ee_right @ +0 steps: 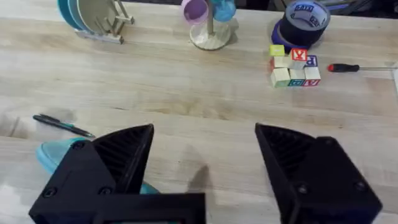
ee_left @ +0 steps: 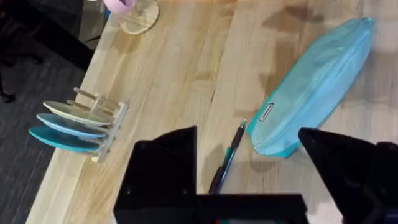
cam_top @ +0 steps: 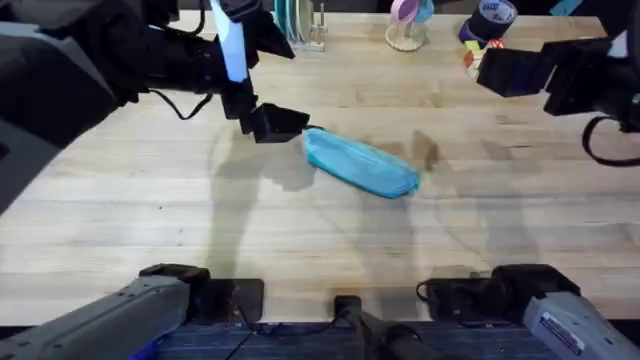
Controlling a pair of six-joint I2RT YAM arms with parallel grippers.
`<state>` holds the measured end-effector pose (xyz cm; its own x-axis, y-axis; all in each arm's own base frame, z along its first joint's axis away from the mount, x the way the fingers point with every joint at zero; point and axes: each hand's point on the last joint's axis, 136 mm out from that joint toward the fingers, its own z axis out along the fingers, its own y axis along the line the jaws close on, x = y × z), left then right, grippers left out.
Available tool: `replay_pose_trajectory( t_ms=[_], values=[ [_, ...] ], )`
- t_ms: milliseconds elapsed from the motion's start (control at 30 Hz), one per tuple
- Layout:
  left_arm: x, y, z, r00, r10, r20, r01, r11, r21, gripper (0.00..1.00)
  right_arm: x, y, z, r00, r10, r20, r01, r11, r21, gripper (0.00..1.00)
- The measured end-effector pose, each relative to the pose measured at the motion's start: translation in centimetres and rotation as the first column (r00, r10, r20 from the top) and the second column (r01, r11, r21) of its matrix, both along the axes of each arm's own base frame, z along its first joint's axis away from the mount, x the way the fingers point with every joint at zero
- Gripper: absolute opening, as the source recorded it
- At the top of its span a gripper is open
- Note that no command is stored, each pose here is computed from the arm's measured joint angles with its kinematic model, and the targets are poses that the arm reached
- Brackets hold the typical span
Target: Unzip the bag, pick up the pens from the table one at a time and place them inside, then zip the bag closed.
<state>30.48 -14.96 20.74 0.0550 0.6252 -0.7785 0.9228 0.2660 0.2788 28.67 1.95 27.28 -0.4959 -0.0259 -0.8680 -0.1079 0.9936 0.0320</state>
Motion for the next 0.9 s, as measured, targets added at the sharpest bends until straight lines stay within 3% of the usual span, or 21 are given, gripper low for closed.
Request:
replay_pose_trajectory(
  t_ms=[200,400,433,900],
  values=[
    [0.1,0.4,-1.6,0.999,0.004,-0.039,-0.003,0.999,0.042,0.993,0.0,0.0,0.0,1.000,0.000,0.000,0.000,1.000,0.000,0.996],
    [-0.8,0.4,-3.6,0.994,-0.056,-0.089,0.062,0.995,0.075,0.994,0.0,0.0,0.0,1.000,0.000,0.000,0.000,1.000,0.000,0.995],
    [-1.0,0.1,-4.6,0.990,-0.100,-0.104,0.108,0.992,0.072,0.994,0.0,0.0,0.0,1.000,0.000,0.000,0.000,1.000,0.000,0.995],
    [-0.7,-1.1,-9.2,0.957,-0.161,-0.240,0.172,0.985,0.023,0.993,0.0,0.0,0.0,1.000,0.000,0.000,0.000,1.000,0.000,0.995]
  ],
)
